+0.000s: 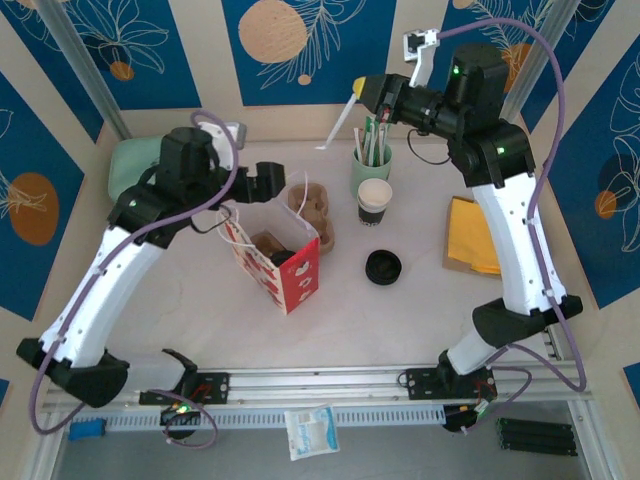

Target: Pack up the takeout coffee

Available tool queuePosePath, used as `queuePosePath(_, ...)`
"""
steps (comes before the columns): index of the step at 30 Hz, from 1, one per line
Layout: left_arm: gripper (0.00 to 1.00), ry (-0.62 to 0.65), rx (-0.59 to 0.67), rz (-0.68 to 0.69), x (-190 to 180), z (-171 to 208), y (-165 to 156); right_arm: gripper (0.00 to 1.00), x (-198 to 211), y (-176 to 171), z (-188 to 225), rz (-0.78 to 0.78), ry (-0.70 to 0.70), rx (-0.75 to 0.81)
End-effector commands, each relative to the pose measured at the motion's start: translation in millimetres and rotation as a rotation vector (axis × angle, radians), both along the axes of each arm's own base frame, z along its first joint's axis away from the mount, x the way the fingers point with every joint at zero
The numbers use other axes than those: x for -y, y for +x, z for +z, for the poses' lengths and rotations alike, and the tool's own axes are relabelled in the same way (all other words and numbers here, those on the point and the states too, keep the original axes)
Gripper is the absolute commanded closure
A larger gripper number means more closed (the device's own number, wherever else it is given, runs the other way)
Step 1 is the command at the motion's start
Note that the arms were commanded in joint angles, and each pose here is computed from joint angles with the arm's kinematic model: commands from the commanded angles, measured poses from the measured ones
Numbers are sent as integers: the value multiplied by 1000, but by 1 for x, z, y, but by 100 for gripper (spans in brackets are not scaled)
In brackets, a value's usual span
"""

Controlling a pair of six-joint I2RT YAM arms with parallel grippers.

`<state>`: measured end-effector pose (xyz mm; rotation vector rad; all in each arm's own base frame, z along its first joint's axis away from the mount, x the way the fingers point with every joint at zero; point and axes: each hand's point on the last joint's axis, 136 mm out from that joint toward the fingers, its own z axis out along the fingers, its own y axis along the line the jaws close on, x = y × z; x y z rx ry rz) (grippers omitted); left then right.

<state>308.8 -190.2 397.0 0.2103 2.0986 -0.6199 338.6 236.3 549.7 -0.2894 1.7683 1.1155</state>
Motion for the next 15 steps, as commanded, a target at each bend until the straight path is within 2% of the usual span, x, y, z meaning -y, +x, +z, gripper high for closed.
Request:
queuePosePath(1,1,34,11,104,-32,-2,-6,100,-9,-34,20,48,-3,59)
queuePosePath(7,1,35,13,188,-63,-4,-22,100,-44,-71,20,169,-40,59)
queuePosePath(15,1,28,13,235,-81,-5,-41,100,-89,-88,-29,266,-161,-38)
